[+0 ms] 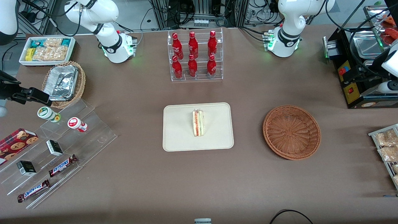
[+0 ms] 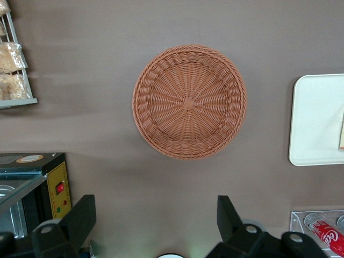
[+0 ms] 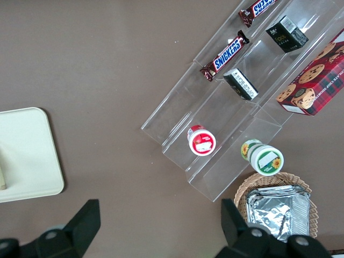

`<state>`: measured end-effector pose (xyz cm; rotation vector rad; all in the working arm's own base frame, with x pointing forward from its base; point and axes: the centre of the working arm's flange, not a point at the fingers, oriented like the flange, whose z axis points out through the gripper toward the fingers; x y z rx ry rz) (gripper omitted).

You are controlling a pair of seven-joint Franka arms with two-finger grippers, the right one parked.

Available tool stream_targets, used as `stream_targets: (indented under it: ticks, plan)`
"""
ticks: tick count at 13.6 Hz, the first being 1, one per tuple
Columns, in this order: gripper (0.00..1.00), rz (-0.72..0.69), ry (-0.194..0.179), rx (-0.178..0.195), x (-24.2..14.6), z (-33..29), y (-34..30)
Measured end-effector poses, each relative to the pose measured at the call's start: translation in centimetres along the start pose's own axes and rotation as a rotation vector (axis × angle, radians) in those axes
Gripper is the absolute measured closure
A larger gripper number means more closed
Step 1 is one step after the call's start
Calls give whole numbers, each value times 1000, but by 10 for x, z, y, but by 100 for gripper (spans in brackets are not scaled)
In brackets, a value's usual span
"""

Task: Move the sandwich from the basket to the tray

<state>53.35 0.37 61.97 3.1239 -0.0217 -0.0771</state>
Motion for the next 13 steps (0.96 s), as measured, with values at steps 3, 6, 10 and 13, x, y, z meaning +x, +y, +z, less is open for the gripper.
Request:
stream_targets:
  ticks: [3, 6, 10, 13]
  plan:
    - [0, 23, 8, -26, 3, -1, 15]
    - [0, 37, 18, -23, 0, -7, 23]
    - [0, 32, 28, -5, -2, -12, 18]
    - [0, 31, 32, -4, 6, -11, 18]
